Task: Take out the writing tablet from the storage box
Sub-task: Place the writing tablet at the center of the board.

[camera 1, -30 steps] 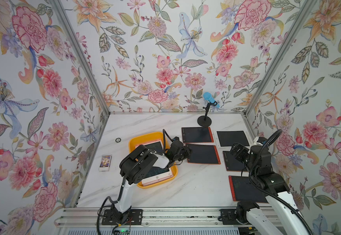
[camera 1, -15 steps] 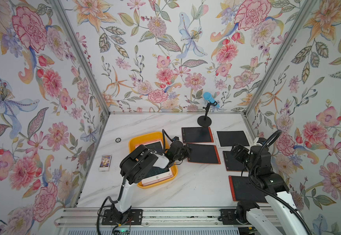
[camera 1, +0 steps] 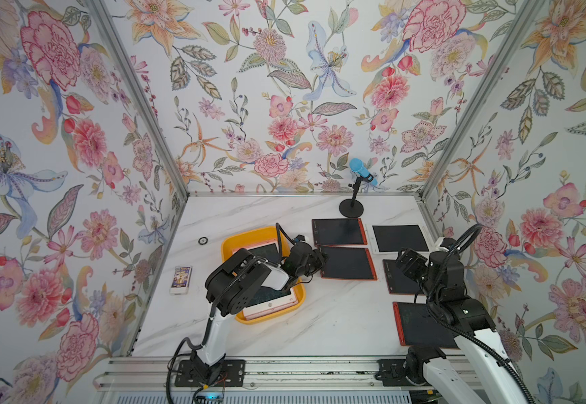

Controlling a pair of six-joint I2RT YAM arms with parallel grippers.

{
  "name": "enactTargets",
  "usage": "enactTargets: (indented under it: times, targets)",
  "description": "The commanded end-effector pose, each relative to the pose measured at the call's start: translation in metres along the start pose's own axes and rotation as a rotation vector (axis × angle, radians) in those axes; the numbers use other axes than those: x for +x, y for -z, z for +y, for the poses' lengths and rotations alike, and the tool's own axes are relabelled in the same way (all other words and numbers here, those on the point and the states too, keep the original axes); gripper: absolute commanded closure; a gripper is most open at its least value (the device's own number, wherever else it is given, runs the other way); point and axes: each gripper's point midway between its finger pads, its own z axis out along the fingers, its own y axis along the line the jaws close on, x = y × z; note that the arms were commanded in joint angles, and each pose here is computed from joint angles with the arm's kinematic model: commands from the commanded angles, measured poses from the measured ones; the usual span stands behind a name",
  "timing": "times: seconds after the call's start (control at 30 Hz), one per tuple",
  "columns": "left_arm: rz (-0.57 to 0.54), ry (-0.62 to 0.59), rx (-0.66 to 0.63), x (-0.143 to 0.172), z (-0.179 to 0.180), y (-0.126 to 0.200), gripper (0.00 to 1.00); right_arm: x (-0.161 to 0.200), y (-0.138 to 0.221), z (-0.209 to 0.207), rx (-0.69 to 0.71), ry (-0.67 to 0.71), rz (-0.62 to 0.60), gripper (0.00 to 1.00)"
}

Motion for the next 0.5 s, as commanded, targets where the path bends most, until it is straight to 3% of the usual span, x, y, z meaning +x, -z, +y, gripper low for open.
enactTargets:
  times: [0.0, 0.47]
  targets:
    - [0.013, -0.010, -0.228, 0.0062, 0.0729, 0.0002, 0.79, 0.0008, 0.0002, -0.0017, -0.003, 0.002, -0.004, 0.00]
    - [0.035, -0.104, -0.330, 0.0030, 0.0796, 0.0094, 0.35, 0.0025, 0.0007, -0.0019, -0.010, -0.007, -0.001, 0.00]
